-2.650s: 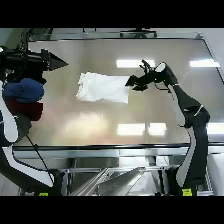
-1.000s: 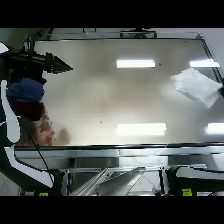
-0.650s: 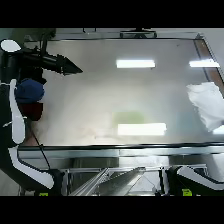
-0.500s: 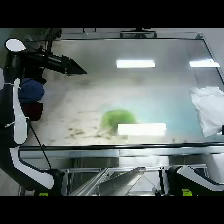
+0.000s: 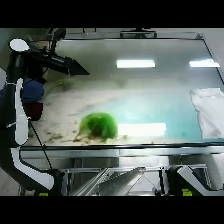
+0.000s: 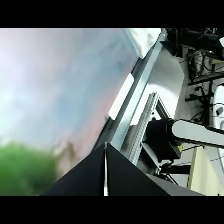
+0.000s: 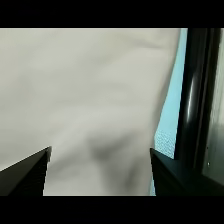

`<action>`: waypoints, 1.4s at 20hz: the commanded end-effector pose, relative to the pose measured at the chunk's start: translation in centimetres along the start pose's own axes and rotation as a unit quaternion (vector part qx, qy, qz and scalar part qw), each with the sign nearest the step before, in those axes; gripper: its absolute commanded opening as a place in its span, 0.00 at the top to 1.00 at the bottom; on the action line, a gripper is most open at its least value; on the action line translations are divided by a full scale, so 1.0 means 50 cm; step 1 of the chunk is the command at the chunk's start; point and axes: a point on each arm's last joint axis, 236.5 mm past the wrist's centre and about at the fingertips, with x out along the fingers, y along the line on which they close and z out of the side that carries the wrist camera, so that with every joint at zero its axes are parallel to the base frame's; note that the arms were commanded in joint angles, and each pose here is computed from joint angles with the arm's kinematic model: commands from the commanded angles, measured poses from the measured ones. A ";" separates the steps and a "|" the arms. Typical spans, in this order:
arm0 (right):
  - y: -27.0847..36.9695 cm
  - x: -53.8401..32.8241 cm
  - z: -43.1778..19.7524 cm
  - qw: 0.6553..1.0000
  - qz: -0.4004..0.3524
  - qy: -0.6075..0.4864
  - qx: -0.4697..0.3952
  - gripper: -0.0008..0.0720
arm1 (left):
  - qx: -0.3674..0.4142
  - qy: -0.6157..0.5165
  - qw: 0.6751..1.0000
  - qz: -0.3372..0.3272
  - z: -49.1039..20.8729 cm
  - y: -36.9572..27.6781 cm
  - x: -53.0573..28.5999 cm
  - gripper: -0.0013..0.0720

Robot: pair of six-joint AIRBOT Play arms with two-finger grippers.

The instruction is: Fold the shirts.

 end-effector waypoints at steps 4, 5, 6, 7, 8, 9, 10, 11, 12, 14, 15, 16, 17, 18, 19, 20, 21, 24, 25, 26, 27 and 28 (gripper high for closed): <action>0.231 -0.203 -0.055 0.973 0.141 0.018 -0.180 0.96 | -0.016 -0.004 1.000 0.005 -0.006 -0.006 -0.033 0.97; 0.268 -0.225 -0.104 0.964 0.172 0.043 -0.197 0.96 | -0.010 -0.009 1.000 0.009 -0.004 -0.019 -0.041 0.97; 0.303 -0.245 -0.168 0.951 0.200 0.076 -0.223 0.96 | -0.006 -0.018 1.000 0.012 -0.003 -0.038 -0.048 0.97; 0.330 -0.263 -0.233 0.934 0.220 0.107 -0.260 0.96 | -0.008 -0.028 0.999 0.016 -0.007 -0.054 -0.051 0.97; 0.353 -0.281 -0.308 0.913 0.237 0.140 -0.302 0.96 | -0.015 -0.029 0.999 0.015 -0.026 -0.074 -0.046 0.97; 0.368 -0.302 -0.387 0.886 0.253 0.173 -0.348 0.96 | -0.024 -0.025 0.999 0.010 -0.057 -0.096 -0.034 0.97; 0.375 -0.325 -0.462 0.859 0.269 0.201 -0.387 0.96 | -0.034 -0.022 0.999 0.008 -0.089 -0.114 -0.020 0.97; 0.373 -0.352 -0.541 0.828 0.283 0.231 -0.425 0.96 | -0.045 -0.025 0.999 0.007 -0.128 -0.131 -0.003 0.97; 0.361 -0.376 -0.608 0.798 0.293 0.256 -0.459 0.96 | -0.051 -0.031 0.998 0.009 -0.166 -0.141 0.012 0.97; 0.323 -0.417 -0.711 0.742 0.304 0.291 -0.522 0.96 | -0.074 -0.035 0.997 0.010 -0.265 -0.153 0.046 0.97; 0.306 -0.433 -0.742 0.721 0.306 0.303 -0.543 0.97 | -0.091 -0.038 0.995 0.013 -0.316 -0.152 0.060 0.97; 0.294 -0.443 -0.758 0.708 0.307 0.311 -0.555 0.97 | -0.107 -0.042 0.993 0.017 -0.366 -0.149 0.074 0.97; 0.287 -0.449 -0.766 0.700 0.307 0.315 -0.562 0.97 | -0.121 -0.046 0.991 0.020 -0.410 -0.144 0.082 0.97; 0.287 -0.449 -0.767 0.700 0.307 0.316 -0.562 0.97 | -0.130 -0.048 0.990 0.020 -0.441 -0.142 0.085 0.97; 0.287 -0.449 -0.767 0.700 0.308 0.316 -0.562 0.96 | -0.136 -0.051 0.989 0.022 -0.463 -0.140 0.085 0.97; 0.287 -0.450 -0.767 0.700 0.308 0.316 -0.562 0.96 | -0.138 -0.061 0.988 0.026 -0.475 -0.138 0.082 0.97; 0.287 -0.452 -0.769 0.700 0.309 0.318 -0.560 0.96 | -0.137 -0.071 0.988 0.031 -0.479 -0.137 0.076 0.97; 0.277 -0.461 -0.777 0.696 0.307 0.336 -0.556 0.96 | -0.123 -0.099 0.987 0.042 -0.478 -0.147 0.050 0.97; 0.277 -0.461 -0.777 0.696 0.307 0.336 -0.556 0.96 | -0.119 -0.104 0.986 0.045 -0.479 -0.151 0.042 0.97; 0.277 -0.461 -0.777 0.696 0.307 0.336 -0.556 0.96 | -0.117 -0.106 0.986 0.046 -0.482 -0.155 0.037 0.97; 0.277 -0.461 -0.777 0.696 0.307 0.336 -0.556 0.96 | -0.116 -0.110 0.986 0.048 -0.482 -0.156 0.031 0.97; 0.277 -0.461 -0.777 0.696 0.307 0.336 -0.556 0.96 | -0.113 -0.117 0.985 0.052 -0.480 -0.156 0.026 0.97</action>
